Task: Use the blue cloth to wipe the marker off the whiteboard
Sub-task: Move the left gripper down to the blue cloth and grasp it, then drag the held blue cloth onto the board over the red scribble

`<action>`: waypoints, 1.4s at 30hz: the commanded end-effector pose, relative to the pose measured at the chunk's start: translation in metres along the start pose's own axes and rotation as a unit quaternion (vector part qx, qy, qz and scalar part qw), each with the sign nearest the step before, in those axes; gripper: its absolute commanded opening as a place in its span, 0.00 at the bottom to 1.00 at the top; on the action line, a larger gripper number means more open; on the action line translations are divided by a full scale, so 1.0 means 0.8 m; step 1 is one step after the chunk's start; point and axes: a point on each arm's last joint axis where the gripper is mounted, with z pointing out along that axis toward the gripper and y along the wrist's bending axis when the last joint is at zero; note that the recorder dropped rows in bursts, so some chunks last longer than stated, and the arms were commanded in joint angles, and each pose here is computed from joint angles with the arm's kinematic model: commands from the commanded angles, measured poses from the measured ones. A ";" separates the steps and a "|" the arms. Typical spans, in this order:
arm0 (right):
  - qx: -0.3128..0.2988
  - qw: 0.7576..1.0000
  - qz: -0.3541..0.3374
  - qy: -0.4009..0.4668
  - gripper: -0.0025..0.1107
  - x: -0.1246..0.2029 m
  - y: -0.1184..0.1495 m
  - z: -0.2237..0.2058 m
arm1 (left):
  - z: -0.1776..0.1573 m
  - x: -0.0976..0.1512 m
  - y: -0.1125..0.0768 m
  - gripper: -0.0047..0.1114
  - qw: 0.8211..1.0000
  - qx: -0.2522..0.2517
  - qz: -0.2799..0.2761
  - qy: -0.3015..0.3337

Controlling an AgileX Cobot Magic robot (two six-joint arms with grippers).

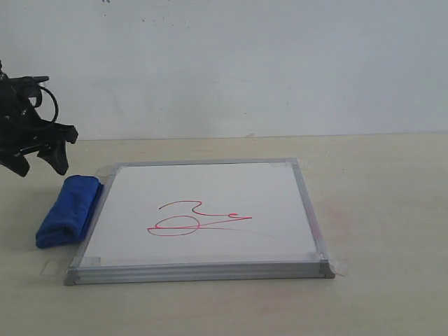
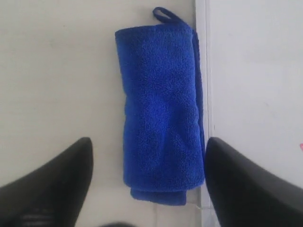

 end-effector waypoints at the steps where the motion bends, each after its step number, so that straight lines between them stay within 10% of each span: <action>1: 0.003 1.000 0.000 -0.007 0.02 -0.001 0.000 0.000 | 0.022 0.000 -0.001 0.59 0.999 0.015 -0.026 0.020; 26: 0.003 1.000 0.000 -0.007 0.02 -0.001 0.000 0.000 | 0.107 -0.005 -0.001 0.57 0.998 0.036 -0.057 0.021; 42: 0.003 1.000 0.000 -0.007 0.02 -0.001 0.000 0.000 | 0.107 -0.004 0.000 0.07 0.998 0.039 -0.050 0.024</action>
